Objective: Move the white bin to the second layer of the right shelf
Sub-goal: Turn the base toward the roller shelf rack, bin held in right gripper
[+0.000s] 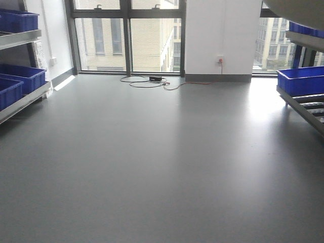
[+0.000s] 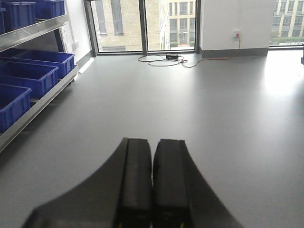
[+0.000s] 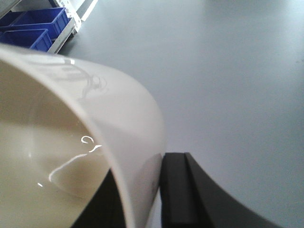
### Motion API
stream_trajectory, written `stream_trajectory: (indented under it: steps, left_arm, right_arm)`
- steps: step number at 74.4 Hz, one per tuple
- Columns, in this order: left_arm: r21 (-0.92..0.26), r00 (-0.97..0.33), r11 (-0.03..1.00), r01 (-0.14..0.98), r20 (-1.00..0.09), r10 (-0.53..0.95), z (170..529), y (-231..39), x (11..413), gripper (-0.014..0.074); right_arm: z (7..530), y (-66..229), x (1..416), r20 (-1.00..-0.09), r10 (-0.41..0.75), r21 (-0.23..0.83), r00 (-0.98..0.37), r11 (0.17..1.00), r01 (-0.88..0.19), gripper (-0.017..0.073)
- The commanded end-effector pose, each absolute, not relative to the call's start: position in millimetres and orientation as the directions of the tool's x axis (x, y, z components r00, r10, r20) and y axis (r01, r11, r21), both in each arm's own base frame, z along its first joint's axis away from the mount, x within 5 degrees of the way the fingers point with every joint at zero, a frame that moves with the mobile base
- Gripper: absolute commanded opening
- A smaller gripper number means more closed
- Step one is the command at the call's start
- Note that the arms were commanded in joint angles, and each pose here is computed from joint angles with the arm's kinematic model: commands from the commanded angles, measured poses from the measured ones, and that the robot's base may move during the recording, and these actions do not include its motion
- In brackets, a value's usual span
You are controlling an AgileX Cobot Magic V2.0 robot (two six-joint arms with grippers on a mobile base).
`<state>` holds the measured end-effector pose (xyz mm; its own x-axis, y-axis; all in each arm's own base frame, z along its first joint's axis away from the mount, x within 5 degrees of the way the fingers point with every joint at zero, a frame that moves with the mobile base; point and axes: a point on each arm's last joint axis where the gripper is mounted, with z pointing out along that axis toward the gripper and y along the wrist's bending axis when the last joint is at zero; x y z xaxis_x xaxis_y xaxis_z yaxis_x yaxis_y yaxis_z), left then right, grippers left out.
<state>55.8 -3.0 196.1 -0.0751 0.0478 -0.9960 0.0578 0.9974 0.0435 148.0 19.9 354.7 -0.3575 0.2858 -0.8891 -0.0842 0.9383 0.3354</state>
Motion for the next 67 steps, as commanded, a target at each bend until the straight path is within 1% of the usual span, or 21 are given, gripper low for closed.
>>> stream_trajectory:
  steps: [1,67]
  left_arm:
    - [0.038,-0.011,0.998,0.058,-0.999,0.039,192.3,-3.3,56.6,0.0085]
    - [0.038,-0.011,0.998,0.058,-0.999,0.039,192.3,-3.3,56.6,0.0085]
  right_arm:
    - [374.3,16.5,148.3,-0.918,0.32,0.348,-0.236,0.933,-0.089,0.0055]
    - [374.5,16.5,148.1,-0.918,0.32,0.348,-0.234,0.933,-0.089,0.0055]
